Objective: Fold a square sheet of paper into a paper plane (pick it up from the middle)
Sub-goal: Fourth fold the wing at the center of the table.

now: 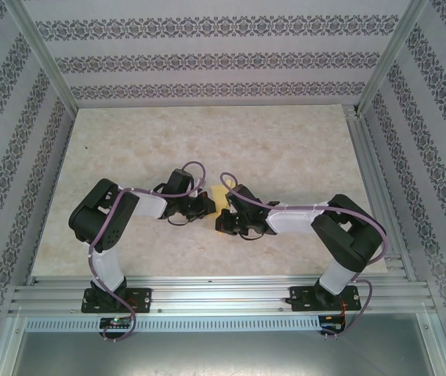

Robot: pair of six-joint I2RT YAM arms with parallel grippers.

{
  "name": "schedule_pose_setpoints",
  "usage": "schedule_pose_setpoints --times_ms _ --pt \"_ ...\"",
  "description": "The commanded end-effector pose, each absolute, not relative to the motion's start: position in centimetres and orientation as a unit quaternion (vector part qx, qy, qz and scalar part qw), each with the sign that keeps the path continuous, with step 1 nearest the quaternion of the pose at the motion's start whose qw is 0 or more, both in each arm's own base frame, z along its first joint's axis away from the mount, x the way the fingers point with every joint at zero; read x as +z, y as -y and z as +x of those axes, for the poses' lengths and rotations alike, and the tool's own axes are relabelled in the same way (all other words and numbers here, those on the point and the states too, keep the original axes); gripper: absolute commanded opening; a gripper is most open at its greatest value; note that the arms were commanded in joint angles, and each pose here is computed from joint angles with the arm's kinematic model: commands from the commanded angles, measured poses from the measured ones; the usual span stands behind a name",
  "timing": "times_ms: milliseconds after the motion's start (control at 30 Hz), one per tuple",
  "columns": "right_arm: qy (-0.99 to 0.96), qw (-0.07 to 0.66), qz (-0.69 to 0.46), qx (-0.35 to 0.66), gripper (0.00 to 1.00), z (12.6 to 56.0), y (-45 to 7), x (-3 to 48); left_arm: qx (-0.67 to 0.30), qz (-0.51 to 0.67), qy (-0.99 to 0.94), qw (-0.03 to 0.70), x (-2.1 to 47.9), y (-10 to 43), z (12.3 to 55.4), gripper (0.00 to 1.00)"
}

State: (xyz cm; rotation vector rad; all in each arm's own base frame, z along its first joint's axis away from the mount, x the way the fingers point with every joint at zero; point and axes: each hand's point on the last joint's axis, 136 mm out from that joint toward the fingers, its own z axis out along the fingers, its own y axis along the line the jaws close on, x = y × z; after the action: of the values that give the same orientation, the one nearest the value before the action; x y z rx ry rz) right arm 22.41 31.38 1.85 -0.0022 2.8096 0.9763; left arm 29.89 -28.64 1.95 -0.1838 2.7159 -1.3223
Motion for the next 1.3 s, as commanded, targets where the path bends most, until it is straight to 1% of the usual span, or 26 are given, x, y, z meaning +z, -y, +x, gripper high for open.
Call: schedule_pose_setpoints --times_ms 0,100,267,400,633,733,867,967,1100,1267 --pt "-0.948 0.061 0.009 0.313 0.04 21.3 -31.0 -0.5 -0.376 -0.081 -0.922 0.047 -1.1 26.6 29.1 0.05" --pt "-0.955 0.050 0.003 0.293 0.04 20.8 -30.7 -1.3 -0.376 -0.082 -0.922 0.046 -1.1 26.6 29.1 0.05" --pt "-0.955 0.077 -0.007 0.288 0.04 21.5 -30.6 1.0 -0.376 -0.081 -0.922 0.047 -1.0 26.6 29.1 0.04" --pt "-0.947 0.086 -0.015 0.309 0.04 21.6 -31.4 2.7 -0.376 -0.082 -0.922 0.046 -1.1 26.6 29.1 0.04" --pt "-0.961 0.052 -0.007 0.273 0.04 20.5 -30.5 -1.0 -0.378 -0.081 -0.921 0.046 -1.2 26.6 29.1 0.04" --pt "-0.956 0.066 -0.011 0.285 0.03 20.9 -30.7 0.3 -0.379 -0.081 -0.921 0.046 -1.1 26.7 29.2 0.04" --pt "-0.934 0.127 -0.005 0.333 0.04 24.0 -30.8 5.6 -0.378 -0.080 -0.921 0.046 -1.0 26.6 29.1 0.04" --pt "-0.924 0.170 0.011 0.342 0.04 27.0 -29.3 8.1 -0.377 -0.081 -0.922 0.046 -1.1 26.6 29.1 0.04" --pt "-0.922 0.188 0.025 0.337 0.04 30.3 -28.0 8.4 -0.377 -0.082 -0.921 0.044 -1.2 26.7 29.2 0.04" --pt "-0.916 0.182 0.031 0.357 0.03 32.7 -29.3 7.4 -0.376 -0.082 -0.922 0.041 -1.3 26.7 29.2 0.04"
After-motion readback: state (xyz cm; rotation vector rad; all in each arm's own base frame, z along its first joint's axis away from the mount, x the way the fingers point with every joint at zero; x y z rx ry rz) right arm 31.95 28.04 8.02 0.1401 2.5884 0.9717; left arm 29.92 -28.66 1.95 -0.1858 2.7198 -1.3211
